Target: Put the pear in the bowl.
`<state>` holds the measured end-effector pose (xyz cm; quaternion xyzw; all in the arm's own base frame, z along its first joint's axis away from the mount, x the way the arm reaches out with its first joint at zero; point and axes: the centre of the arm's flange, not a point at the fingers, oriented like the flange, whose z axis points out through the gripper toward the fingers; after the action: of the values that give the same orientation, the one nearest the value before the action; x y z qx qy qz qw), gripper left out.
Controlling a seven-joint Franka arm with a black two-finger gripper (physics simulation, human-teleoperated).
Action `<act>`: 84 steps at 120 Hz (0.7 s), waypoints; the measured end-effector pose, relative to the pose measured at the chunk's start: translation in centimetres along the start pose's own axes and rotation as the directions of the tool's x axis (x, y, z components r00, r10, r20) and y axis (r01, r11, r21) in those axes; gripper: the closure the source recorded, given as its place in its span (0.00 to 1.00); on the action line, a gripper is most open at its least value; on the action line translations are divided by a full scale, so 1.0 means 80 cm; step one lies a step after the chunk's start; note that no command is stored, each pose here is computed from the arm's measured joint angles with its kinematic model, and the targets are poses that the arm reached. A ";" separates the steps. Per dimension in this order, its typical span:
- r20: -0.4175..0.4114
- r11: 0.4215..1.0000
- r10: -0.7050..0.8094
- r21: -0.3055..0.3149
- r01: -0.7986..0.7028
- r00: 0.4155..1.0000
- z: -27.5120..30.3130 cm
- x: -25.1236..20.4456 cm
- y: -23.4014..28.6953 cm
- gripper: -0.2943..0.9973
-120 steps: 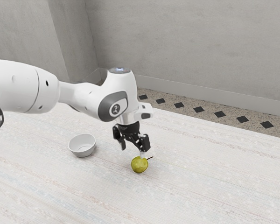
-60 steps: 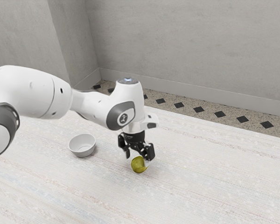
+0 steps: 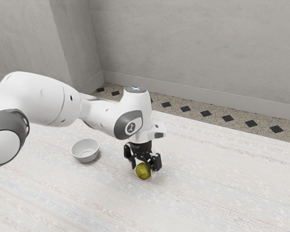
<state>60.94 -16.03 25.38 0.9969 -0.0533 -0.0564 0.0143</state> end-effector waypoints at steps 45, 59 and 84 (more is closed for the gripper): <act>0.003 1.000 -0.009 -0.013 0.009 1.000 0.002 -0.001 0.003 0.37; -0.001 1.000 -0.010 -0.014 0.010 1.000 -0.001 0.000 0.003 0.42; -0.014 1.000 -0.012 -0.013 0.012 1.000 -0.012 0.000 0.002 0.45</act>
<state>61.02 -16.16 26.33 0.9975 -0.0468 -0.0495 0.0209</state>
